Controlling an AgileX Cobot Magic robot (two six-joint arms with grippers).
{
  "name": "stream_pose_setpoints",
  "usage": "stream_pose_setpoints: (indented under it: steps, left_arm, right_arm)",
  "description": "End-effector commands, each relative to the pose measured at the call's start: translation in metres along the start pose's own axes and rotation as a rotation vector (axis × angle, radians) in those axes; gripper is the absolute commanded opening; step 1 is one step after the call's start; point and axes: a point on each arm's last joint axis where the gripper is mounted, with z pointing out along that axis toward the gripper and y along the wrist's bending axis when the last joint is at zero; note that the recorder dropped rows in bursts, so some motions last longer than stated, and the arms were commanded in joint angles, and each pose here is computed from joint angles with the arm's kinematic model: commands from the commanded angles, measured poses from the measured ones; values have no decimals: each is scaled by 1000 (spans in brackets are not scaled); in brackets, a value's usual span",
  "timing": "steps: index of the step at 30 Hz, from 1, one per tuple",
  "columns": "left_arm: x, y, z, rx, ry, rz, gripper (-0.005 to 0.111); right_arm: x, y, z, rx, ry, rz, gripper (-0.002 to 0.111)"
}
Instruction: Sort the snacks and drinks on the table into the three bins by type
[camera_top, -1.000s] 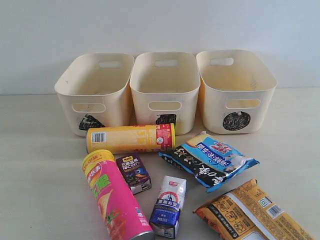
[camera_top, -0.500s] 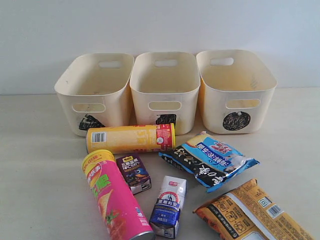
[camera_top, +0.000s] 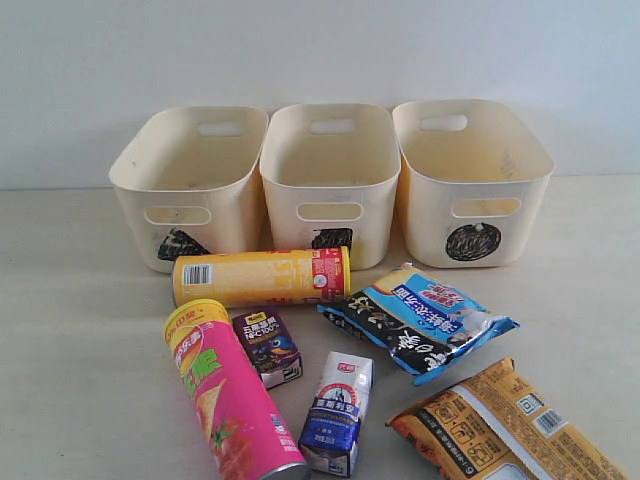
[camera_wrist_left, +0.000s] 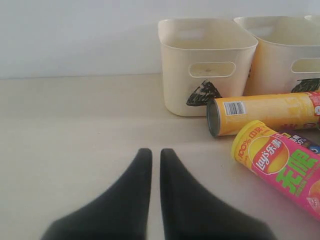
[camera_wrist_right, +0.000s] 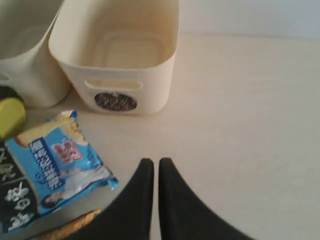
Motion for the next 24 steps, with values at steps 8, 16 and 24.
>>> stream_pose_setpoints:
  steps: [8, 16, 24]
  left_arm:
    - [0, 0, 0, 1, -5, -7, 6]
    - [0, 0, 0, 1, -5, -7, 6]
    - [0, 0, 0, 1, -8, -7, 6]
  right_arm:
    - [-5, 18, 80, -359, 304, -62, 1]
    - [-8, 13, 132, -388, 411, -34, 2]
    - [-8, 9, 182, -424, 500, -21, 66]
